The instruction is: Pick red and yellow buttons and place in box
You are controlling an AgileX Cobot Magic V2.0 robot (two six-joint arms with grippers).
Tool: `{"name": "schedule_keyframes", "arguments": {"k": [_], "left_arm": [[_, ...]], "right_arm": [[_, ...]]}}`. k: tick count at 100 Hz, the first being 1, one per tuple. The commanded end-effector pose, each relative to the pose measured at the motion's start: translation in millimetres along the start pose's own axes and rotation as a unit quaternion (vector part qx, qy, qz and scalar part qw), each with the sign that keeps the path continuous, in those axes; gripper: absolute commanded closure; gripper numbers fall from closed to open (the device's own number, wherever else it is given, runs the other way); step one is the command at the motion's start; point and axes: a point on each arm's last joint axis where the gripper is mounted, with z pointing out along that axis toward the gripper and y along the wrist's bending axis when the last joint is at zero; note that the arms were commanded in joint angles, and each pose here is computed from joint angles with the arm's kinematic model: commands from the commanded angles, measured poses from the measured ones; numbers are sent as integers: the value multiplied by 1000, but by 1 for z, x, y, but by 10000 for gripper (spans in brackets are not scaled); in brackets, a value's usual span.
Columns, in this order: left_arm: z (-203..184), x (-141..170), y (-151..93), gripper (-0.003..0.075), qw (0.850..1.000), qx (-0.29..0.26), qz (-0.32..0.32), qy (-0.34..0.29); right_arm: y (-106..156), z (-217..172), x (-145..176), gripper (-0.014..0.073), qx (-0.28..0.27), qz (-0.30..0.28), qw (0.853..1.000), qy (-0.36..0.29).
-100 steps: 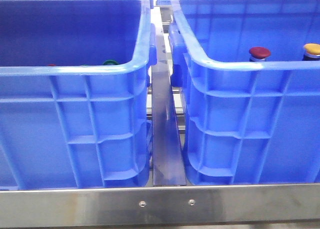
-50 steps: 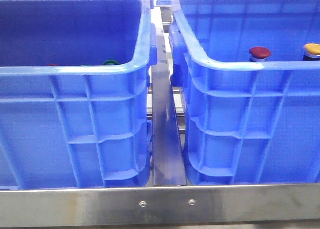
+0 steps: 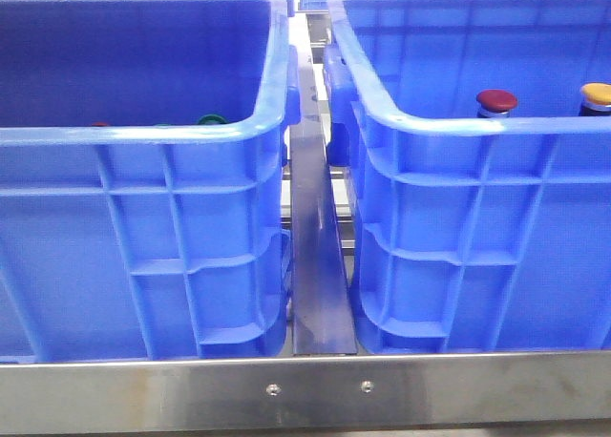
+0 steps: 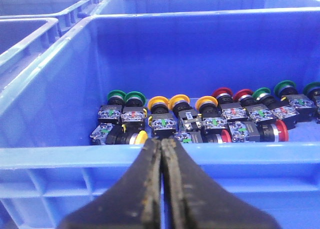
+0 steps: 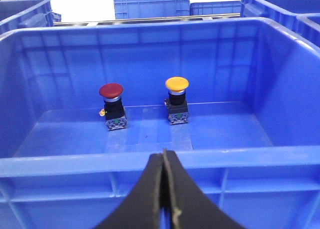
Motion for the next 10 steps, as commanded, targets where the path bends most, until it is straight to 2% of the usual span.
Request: {"name": "schedule_keyframes", "arguments": {"k": [1, 10], "left_arm": [[-2, -2, 0, 741, 999, 1, -5, -47], [-2, -2, 0, 741, 999, 1, -5, -47]], "right_arm": [[0, -2, -6, 656, -1, -10, 999, -45], [0, -2, -6, 656, -1, -10, 999, -45]]}}
